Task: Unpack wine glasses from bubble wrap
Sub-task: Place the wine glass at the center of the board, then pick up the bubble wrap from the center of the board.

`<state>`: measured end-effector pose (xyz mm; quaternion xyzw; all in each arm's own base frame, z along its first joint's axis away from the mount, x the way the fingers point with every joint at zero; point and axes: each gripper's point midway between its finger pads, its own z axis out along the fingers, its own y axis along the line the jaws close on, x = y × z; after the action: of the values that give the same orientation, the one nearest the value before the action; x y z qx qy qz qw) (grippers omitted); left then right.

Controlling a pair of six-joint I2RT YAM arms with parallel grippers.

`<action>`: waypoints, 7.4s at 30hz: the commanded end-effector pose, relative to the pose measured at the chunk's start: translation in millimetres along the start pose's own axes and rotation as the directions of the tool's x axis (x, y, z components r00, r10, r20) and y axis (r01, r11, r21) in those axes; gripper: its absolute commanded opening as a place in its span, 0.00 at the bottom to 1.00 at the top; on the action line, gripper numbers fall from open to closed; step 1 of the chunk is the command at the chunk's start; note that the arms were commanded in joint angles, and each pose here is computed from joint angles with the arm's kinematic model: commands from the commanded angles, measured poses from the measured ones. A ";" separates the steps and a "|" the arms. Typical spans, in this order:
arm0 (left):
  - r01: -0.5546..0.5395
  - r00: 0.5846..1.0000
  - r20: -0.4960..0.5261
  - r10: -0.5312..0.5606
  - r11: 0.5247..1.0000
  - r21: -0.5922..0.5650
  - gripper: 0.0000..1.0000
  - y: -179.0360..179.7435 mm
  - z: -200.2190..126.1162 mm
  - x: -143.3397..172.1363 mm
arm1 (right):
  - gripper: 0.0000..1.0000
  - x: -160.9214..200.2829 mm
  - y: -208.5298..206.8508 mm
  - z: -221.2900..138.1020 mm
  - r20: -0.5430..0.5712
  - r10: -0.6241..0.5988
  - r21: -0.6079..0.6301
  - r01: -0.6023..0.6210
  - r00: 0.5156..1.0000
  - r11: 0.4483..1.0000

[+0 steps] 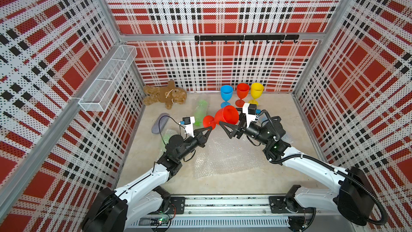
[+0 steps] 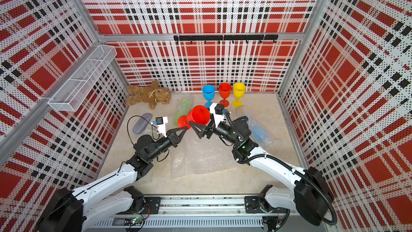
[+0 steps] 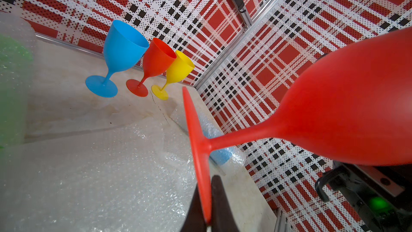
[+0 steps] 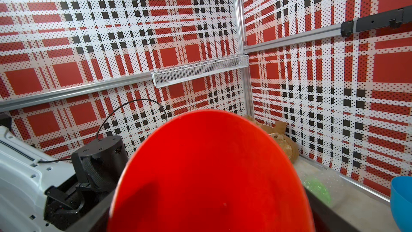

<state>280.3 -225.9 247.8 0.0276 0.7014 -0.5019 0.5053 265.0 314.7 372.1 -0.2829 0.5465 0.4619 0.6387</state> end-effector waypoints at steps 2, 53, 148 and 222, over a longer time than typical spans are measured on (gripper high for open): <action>-0.011 1.000 0.003 0.011 0.999 0.032 0.00 -5.2 0.5 -2.6 | 0.86 -3.7 -1.5 6.2 -0.011 -0.012 -0.005 0.012 1.000 1.000; -0.301 0.927 0.069 0.369 0.841 -0.450 0.76 37.0 -52.5 -94.1 | 0.72 108.7 -228.1 111.2 -0.428 -0.045 0.398 0.232 0.903 0.888; -0.154 0.985 -0.167 0.045 0.667 -0.729 0.98 171.8 25.7 -89.2 | 1.00 45.9 -146.1 -19.5 -0.274 0.400 0.633 -0.149 0.875 0.760; -0.033 0.978 -0.164 -0.128 0.683 -0.729 0.72 246.2 64.1 -123.0 | 1.00 77.6 -124.7 -85.2 -0.320 0.433 0.694 -0.103 0.843 0.713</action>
<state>522.7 -94.1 127.1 -0.1468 0.9123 -0.1760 0.3393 343.5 213.3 242.7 -0.0620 0.8532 0.2418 0.4580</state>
